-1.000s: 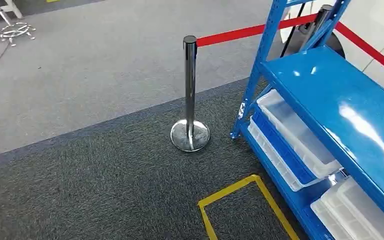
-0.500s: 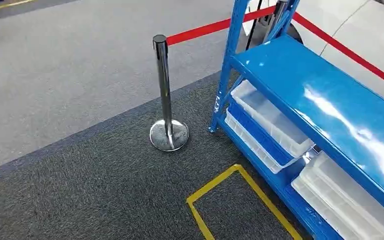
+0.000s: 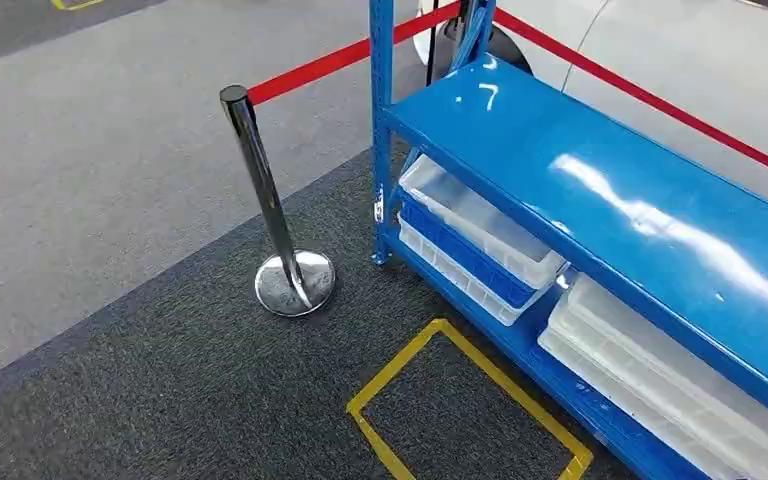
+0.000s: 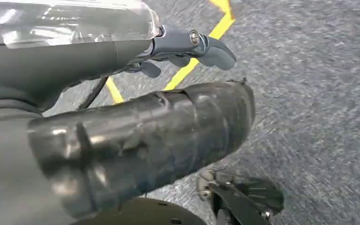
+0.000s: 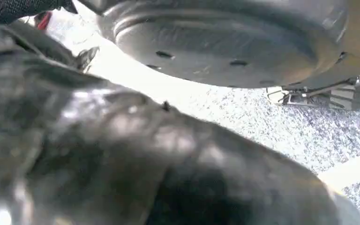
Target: Take the parts from the cabinet and place them on the table.
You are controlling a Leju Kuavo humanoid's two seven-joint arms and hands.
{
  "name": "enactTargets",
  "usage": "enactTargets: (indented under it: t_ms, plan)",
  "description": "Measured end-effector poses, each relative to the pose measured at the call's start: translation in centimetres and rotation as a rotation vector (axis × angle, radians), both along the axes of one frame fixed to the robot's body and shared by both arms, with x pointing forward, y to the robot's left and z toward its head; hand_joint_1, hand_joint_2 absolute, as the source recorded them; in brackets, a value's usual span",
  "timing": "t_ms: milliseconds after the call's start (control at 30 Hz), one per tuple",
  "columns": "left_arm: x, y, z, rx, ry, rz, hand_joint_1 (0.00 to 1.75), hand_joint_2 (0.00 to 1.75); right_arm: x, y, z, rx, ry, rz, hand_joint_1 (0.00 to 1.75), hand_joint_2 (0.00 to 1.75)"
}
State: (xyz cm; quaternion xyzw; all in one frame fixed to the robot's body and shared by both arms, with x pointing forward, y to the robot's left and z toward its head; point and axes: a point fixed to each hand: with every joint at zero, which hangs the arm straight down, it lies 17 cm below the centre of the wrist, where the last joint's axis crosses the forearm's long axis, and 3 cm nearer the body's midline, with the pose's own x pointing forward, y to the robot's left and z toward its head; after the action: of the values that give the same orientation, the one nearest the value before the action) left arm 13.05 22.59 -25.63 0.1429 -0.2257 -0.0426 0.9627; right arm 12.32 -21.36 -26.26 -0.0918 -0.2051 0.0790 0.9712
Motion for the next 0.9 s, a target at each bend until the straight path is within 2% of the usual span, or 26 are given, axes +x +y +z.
enactTargets:
  t_ms: [400, 700, 900]
  plan:
    - [-0.30, -0.12, -0.06, -0.006, 0.004, 0.006, 0.00, 0.00, -0.08, -0.28, -0.05, -0.003, 0.002, -0.007, 0.00, 0.00]
    - [0.63, -0.56, 0.16, -0.017, -0.012, -0.001, 0.00, 0.00, -0.39, -0.61, -0.14, -0.007, 0.007, -0.011, 0.00, 0.00]
    - [0.04, -0.54, 0.03, -0.016, -0.003, -0.006, 0.00, 0.00, -0.25, -0.59, -0.12, -0.005, 0.005, -0.013, 0.00, 0.00]
